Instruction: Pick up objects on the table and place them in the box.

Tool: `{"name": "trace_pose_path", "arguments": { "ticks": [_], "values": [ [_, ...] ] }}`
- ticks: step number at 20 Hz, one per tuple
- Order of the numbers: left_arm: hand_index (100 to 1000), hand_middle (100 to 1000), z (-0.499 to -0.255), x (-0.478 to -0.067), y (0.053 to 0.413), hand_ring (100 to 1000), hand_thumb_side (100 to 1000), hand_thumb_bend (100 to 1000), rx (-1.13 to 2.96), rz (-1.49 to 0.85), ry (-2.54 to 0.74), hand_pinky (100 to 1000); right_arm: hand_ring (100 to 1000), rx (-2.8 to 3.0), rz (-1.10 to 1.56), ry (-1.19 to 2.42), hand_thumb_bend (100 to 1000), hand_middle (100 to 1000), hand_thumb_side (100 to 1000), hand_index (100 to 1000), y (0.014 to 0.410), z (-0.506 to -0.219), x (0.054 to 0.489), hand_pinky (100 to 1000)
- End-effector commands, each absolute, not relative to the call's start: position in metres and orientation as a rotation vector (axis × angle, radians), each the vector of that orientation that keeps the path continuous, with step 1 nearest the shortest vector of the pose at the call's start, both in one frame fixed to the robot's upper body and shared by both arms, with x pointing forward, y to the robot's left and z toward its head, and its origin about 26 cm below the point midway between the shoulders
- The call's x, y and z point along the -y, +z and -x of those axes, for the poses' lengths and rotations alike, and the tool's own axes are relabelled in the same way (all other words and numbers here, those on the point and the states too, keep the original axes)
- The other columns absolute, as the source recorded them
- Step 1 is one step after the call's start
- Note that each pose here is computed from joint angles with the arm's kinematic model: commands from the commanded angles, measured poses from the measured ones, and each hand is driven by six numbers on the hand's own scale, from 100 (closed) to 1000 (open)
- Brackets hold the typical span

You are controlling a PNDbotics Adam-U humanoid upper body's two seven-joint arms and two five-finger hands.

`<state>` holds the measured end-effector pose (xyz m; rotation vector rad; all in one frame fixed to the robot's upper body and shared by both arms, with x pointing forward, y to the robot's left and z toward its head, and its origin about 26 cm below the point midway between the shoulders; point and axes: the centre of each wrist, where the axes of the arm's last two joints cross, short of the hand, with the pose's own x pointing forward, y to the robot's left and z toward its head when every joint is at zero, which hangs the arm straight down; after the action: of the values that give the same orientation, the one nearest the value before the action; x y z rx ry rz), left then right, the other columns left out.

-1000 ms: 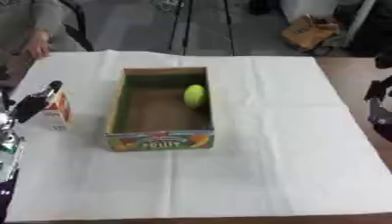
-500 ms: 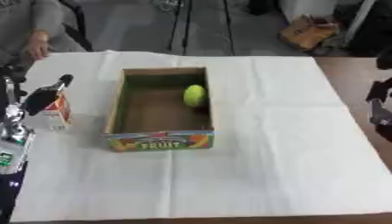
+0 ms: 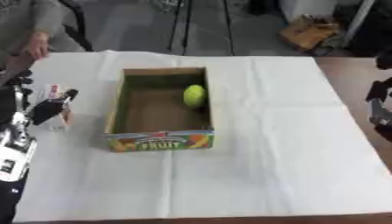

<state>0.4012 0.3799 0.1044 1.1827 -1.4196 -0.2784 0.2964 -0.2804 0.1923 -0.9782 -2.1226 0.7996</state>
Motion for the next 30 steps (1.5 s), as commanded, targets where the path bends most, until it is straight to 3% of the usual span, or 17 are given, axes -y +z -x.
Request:
{"name": "trace_pose_path", "arguments": {
  "ticks": [1, 2, 6, 7, 8, 9, 13, 19, 27, 30],
  "values": [
    [869, 676, -0.401, -0.381, 0.114, 620, 390, 815, 1.418, -1.212, -0.299, 537, 592, 2.148, 0.983, 0.804, 100, 721, 361, 841, 0.2, -0.295, 0.28, 514],
    [869, 676, -0.401, -0.38, 0.113, 620, 390, 815, 1.412, -1.212, -0.303, 537, 592, 2.148, 0.983, 0.804, 100, 721, 361, 841, 0.2, -0.295, 0.28, 514],
    [793, 590, -0.4, -0.376, 0.103, 506, 338, 730, 1.367, -1.196, -0.328, 393, 592, 2.148, 0.984, 0.801, 100, 721, 369, 841, 0.2, -0.295, 0.28, 514],
    [740, 548, -0.4, -0.375, 0.101, 458, 277, 653, 1.361, -1.193, -0.331, 303, 592, 2.147, 0.984, 0.801, 100, 722, 370, 841, 0.2, -0.295, 0.28, 514],
    [723, 535, -0.4, -0.375, 0.1, 447, 261, 629, 1.356, -1.191, -0.33, 287, 592, 2.148, 0.984, 0.801, 100, 722, 370, 841, 0.2, -0.295, 0.28, 514],
    [659, 487, -0.401, -0.374, 0.098, 399, 189, 503, 1.354, -1.189, -0.326, 230, 592, 2.148, 0.984, 0.801, 100, 721, 375, 842, 0.2, -0.295, 0.28, 514],
    [556, 404, -0.402, -0.375, 0.098, 329, 109, 271, 1.375, -1.186, -0.283, 147, 592, 2.148, 0.985, 0.798, 100, 721, 385, 842, 0.2, -0.295, 0.281, 513],
    [541, 388, -0.404, -0.376, 0.119, 327, 105, 229, 1.474, -1.184, -0.233, 159, 592, 2.149, 0.985, 0.797, 100, 721, 386, 842, 0.2, -0.296, 0.281, 514],
    [541, 392, -0.403, -0.359, 0.196, 337, 100, 246, 1.761, -1.17, -0.31, 185, 592, 2.149, 0.982, 0.801, 100, 720, 385, 842, 0.2, -0.296, 0.281, 513],
    [541, 399, -0.402, -0.336, 0.236, 352, 100, 305, 1.927, -1.116, -0.493, 208, 592, 2.157, 0.974, 0.812, 100, 720, 379, 842, 0.201, -0.296, 0.279, 514]
  ]
}}
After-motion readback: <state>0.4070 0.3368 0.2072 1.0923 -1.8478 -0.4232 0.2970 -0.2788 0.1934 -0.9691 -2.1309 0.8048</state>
